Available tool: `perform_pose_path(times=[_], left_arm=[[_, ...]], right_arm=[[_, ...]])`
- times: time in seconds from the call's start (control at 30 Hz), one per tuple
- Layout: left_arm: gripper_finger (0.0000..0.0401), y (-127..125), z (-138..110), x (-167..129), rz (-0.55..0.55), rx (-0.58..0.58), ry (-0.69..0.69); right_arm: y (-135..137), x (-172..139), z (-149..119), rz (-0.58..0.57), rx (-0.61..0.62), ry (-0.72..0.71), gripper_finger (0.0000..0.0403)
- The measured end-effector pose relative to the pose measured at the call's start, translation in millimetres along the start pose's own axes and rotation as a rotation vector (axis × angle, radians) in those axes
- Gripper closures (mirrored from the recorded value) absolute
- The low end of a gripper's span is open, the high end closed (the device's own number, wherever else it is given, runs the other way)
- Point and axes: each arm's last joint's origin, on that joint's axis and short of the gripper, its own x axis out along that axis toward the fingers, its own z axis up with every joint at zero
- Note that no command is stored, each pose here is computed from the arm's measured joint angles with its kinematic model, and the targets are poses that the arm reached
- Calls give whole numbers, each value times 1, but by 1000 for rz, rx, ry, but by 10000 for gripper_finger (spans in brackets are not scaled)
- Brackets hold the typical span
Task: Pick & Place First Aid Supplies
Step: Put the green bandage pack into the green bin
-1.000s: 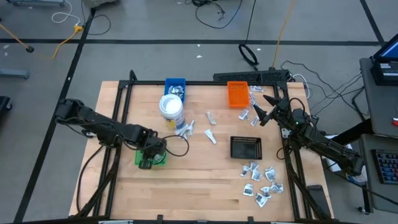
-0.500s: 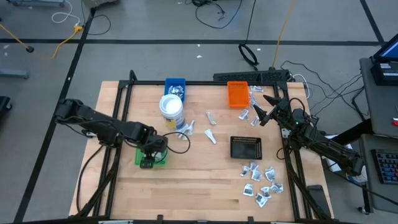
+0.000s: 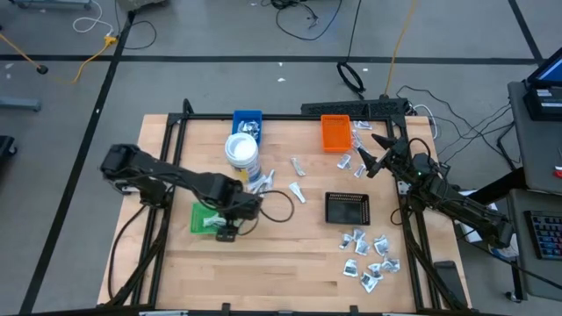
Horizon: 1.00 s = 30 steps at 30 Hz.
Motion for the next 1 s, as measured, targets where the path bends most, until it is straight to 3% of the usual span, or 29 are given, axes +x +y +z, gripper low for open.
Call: perform_pose_path(times=[0.3,0.67,1.0], left_arm=[[100,1,65,4,-1,66,-46],[82,3,123,24,5,222,-80],[103,55,147,27,46,373,-92]], right_arm=[[0,0,0,0,0,-1,9],[0,0,0,0,0,-1,9],[0,0,0,0,0,-1,9]])
